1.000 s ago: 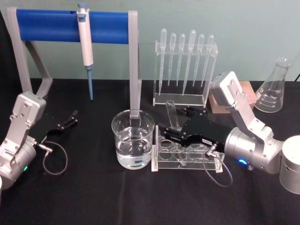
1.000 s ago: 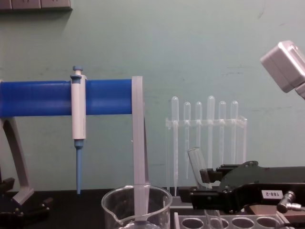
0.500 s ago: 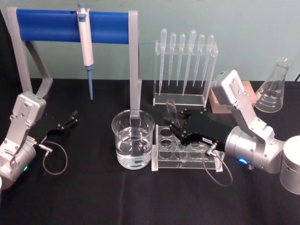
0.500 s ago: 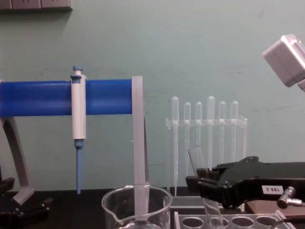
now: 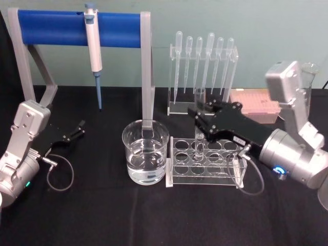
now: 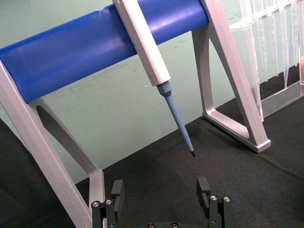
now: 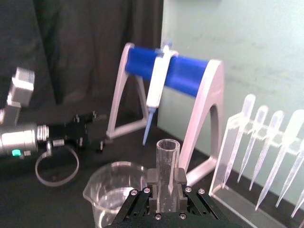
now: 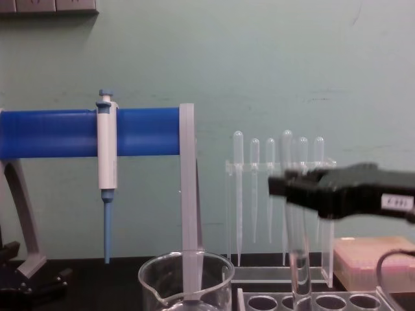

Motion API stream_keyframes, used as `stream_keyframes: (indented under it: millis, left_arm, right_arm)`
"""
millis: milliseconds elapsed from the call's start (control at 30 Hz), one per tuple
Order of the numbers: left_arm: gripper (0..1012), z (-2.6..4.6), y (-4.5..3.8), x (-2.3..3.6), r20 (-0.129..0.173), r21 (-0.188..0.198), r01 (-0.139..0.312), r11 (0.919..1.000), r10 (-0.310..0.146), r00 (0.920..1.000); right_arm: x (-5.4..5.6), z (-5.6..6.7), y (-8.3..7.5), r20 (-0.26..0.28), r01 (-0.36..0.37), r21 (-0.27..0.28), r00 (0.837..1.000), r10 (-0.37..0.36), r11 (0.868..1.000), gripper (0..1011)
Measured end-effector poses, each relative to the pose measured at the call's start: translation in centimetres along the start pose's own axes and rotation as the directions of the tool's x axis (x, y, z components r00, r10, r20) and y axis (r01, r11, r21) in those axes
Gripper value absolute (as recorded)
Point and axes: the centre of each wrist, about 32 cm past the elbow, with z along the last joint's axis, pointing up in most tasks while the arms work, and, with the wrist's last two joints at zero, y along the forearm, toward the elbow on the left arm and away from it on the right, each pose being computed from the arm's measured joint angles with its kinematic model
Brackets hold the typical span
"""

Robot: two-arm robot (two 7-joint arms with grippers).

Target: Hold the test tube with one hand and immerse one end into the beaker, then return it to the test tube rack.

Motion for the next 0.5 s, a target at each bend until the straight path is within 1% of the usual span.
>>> stream_keyframes:
  millis: [33, 133, 233, 500]
  left_arm:
    - [1000, 0.00, 0.00, 0.00, 0.000, 0.000, 0.000, 1.0000, 0.000, 1.0000]
    - [1000, 0.00, 0.00, 0.00, 0.000, 0.000, 0.000, 1.0000, 0.000, 1.0000]
    - [1000, 0.00, 0.00, 0.00, 0.000, 0.000, 0.000, 1.0000, 0.000, 1.0000]
    - [1000, 0.00, 0.00, 0.00, 0.000, 0.000, 0.000, 1.0000, 0.000, 1.0000]
  right_arm:
    - [-0.03, 0.22, -0.26, -0.009, 0.008, 0.022, 1.000, -0.008, 1.000, 225]
    - [-0.07, 0.60, -0.70, -0.021, 0.023, 0.056, 1.000, -0.022, 0.998, 225]
    - [-0.08, 0.85, -0.92, -0.028, 0.034, 0.075, 0.999, -0.032, 0.997, 225]
    - [-0.15, 0.91, -1.01, -0.036, 0.040, 0.083, 0.999, -0.037, 0.996, 225]
